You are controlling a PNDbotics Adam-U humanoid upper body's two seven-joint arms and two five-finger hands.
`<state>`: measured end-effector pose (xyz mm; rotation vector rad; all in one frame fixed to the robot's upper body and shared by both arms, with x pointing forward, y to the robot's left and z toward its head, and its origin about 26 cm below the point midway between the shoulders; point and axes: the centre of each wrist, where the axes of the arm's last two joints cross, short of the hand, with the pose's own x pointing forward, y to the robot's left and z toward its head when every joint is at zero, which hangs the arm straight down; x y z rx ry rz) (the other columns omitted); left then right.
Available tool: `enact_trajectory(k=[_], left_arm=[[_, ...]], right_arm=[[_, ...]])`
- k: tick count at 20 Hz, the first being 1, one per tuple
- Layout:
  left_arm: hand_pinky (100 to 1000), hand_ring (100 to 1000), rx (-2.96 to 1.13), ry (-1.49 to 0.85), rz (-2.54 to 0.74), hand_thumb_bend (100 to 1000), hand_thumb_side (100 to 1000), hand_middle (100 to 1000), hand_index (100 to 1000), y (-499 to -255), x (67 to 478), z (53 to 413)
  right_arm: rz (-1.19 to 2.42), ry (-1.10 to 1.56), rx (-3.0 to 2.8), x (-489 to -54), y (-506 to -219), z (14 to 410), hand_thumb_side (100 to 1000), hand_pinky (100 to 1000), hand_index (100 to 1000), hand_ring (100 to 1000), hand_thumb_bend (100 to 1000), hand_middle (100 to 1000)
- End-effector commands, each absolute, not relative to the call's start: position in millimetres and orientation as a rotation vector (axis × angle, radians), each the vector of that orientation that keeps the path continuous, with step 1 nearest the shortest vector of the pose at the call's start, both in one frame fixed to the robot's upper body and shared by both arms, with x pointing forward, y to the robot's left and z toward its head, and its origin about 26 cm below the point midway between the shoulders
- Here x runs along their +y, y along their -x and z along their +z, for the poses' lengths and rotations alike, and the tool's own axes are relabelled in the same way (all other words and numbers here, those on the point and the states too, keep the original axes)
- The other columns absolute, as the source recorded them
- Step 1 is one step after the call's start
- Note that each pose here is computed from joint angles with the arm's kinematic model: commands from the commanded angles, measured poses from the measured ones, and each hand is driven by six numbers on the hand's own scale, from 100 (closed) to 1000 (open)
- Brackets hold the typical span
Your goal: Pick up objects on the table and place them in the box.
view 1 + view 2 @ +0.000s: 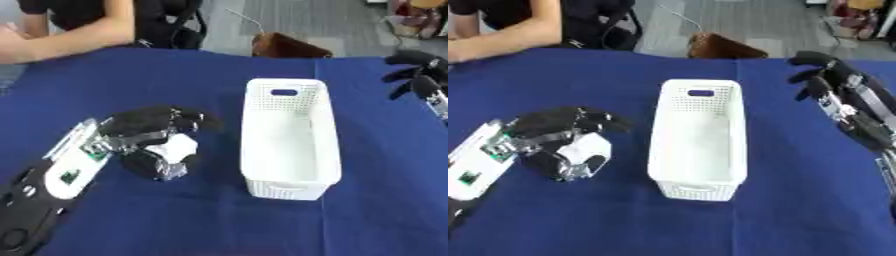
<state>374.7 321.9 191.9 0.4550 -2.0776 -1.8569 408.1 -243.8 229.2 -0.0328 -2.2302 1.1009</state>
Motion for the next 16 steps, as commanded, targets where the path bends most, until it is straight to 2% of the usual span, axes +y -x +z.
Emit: enact_trajectory(k=[1,4,11,12,13,14,15,16], left_arm=[[673,788,-2.032,-0.450,-2.063,100,567,836,936,-374.6,326.5,201.0],[673,787,-2.023,-0.472,-2.070,100,525,833,932,-374.6,327.3,200.6],[662,770,-2.016,-0.502,-2.074,100,503,823,919,-374.7,328.1,199.8],[647,749,-2.017,-0.513,-2.071,100,446,812,910,-374.8,328.8,200.6],[650,753,-2.017,-0.525,-2.067,100,460,814,911,-375.0,329.6,201.0],[634,730,-2.012,-0.539,-2.063,100,420,800,897,-375.4,330.8,201.0],[640,737,-2.004,-0.556,-2.059,100,428,804,901,-376.1,332.5,200.9],[577,665,-1.998,-0.572,-2.055,100,343,760,867,-376.8,334.0,200.2]], right_arm=[[1.107,0.053,-2.276,-244.9,-406.4,245.2,821,619,946,769,149,856],[1.107,0.054,-2.276,-245.3,-406.4,245.3,821,619,945,769,148,856],[1.107,0.055,-2.276,-245.3,-406.4,245.2,821,619,945,769,146,856],[1.107,0.054,-2.276,-245.2,-406.4,245.2,822,619,945,770,145,856],[1.107,0.053,-2.276,-245.1,-406.4,245.2,822,619,945,770,146,856],[1.107,0.053,-2.277,-244.9,-406.4,245.4,822,619,945,770,145,856],[1.107,0.052,-2.278,-244.7,-406.4,245.6,822,619,945,770,145,856],[1.107,0.052,-2.278,-244.6,-406.4,245.7,822,620,945,770,143,856]])
